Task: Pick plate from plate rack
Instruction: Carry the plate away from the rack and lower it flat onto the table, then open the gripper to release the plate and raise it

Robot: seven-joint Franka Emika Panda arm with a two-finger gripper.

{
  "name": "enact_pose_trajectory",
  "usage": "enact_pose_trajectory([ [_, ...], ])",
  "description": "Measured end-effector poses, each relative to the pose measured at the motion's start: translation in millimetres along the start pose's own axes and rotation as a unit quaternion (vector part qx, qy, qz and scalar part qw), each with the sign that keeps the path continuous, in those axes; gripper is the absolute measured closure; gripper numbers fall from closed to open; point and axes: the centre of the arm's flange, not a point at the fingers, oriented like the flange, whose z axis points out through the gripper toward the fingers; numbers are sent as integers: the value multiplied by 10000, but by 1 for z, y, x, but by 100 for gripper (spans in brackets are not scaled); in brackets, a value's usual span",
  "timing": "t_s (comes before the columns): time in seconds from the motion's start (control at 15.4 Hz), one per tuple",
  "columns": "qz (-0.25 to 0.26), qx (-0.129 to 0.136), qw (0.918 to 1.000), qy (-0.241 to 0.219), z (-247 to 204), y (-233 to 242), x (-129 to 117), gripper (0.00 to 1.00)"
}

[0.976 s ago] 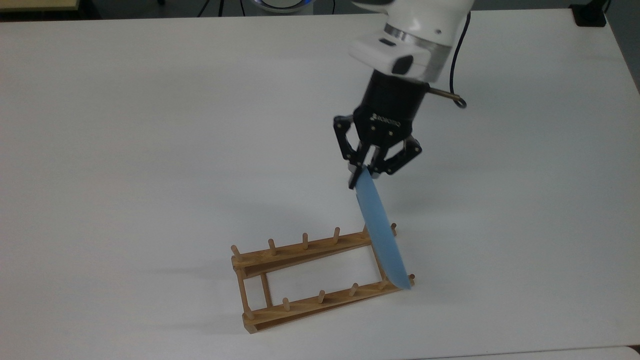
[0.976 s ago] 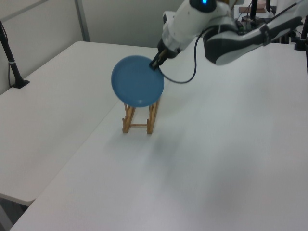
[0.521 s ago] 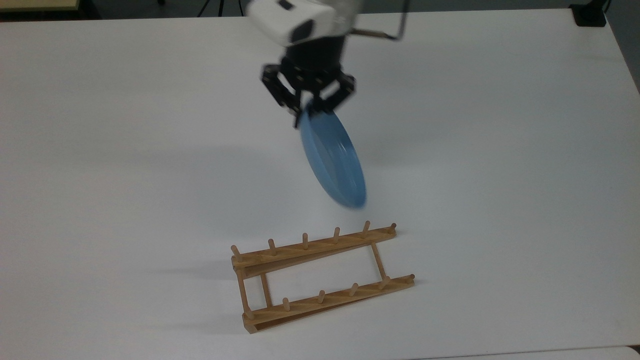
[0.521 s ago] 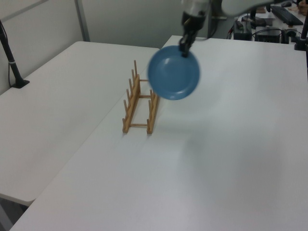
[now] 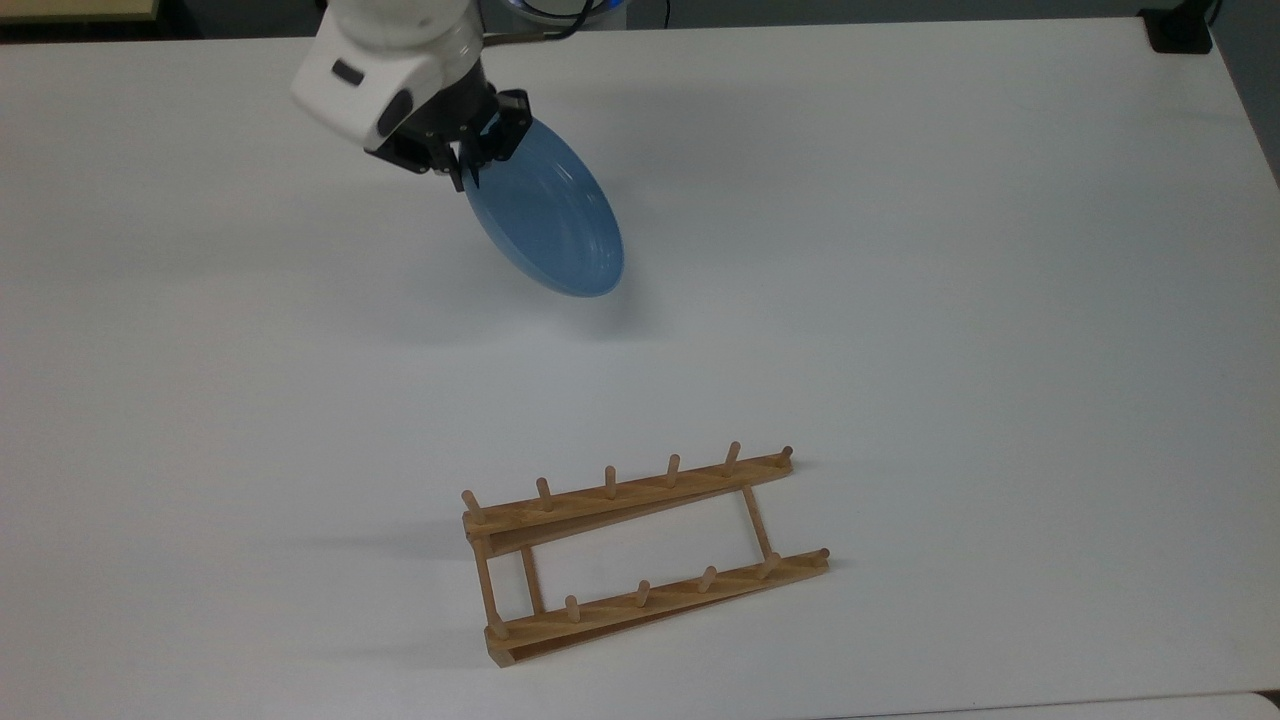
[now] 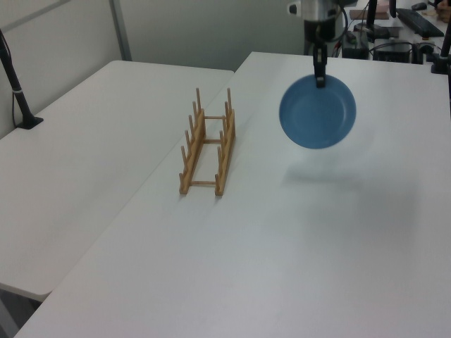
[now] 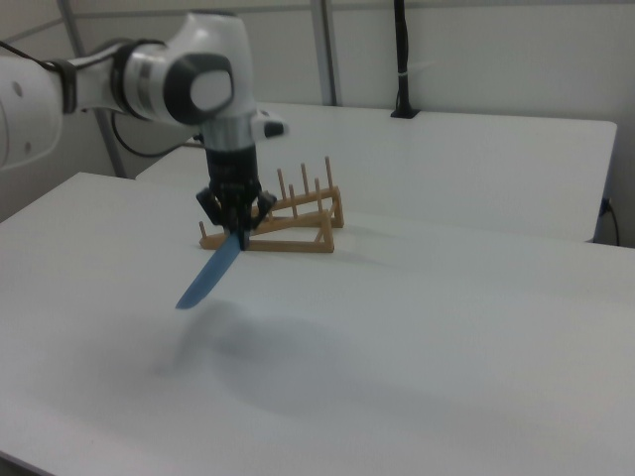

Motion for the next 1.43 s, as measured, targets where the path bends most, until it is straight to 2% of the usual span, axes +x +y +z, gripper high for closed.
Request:
enact_pose_trajectory([
  [0.13,179,277,9994,86,22,11,-1,90],
  [0.26,434,378,9979,285,45,20,1,90],
  [0.52,910,374,9936,557,87,22,2,90],
  [0.91,990,441,9929,495,109,20,-4,89],
  [0.98,994,455,9931,433,115,20,-5,82],
  [1.37,1117,509,9921,250,136,23,-7,22],
  [1.43,1222,487,9907,352,125,24,-4,4],
])
